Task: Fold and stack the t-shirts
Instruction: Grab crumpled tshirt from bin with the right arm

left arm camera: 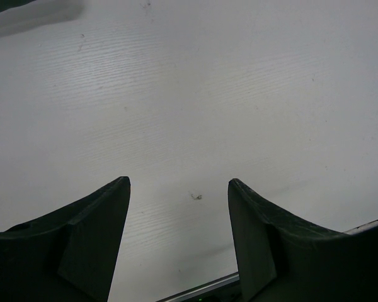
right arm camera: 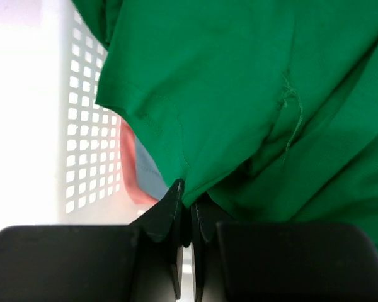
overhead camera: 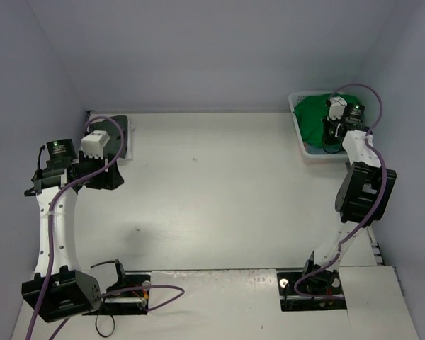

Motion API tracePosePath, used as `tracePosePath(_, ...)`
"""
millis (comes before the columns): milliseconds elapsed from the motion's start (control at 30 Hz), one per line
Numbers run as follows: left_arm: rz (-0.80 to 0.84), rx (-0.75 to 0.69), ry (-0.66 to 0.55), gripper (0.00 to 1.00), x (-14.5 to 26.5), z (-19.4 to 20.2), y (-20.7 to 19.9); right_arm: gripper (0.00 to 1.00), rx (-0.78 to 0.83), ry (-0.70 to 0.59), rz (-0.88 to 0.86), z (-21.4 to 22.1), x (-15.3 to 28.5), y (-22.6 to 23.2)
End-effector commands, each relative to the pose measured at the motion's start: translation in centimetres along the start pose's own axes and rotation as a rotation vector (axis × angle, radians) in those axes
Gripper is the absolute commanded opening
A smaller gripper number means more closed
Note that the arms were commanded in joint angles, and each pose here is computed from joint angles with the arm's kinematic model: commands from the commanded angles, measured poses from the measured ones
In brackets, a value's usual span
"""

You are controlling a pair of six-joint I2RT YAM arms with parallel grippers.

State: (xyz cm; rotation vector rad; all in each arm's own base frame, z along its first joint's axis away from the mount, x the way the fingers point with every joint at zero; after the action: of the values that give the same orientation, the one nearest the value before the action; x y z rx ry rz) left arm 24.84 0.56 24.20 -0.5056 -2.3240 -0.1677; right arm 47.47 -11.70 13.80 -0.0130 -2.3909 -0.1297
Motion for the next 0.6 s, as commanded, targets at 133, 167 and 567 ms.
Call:
tracePosePath(133,-0.024,-0.014,-0.053,0.58,0.5,-1.1,0.4,0.00,0.260,-0.271,-0.072,-10.3,12.7,6.7)
tracePosePath(167,-0.020,-0.012,-0.055,0.58,0.5,-1.2,0.3,0.00,0.307,-0.317,-0.078,-11.3,15.2,7.9)
tracePosePath(567,0.033,-0.011,-0.073,0.58,0.3,-1.3,-0.4,0.00,0.506,-0.854,-0.370,-15.2,41.9,21.4)
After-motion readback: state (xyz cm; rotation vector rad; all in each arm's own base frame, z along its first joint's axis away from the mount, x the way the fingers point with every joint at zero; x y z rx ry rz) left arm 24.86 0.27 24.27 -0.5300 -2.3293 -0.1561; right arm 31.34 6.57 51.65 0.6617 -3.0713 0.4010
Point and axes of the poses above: each gripper's point midway between its finger pads, its own x axis back along the fingers, its own y axis along the line the jaws close on, z = x × y, the point moved 3 cm from there along x, back along the fingers, and after that the axes turned 13 degrees about -x, right-handed, at the moved point
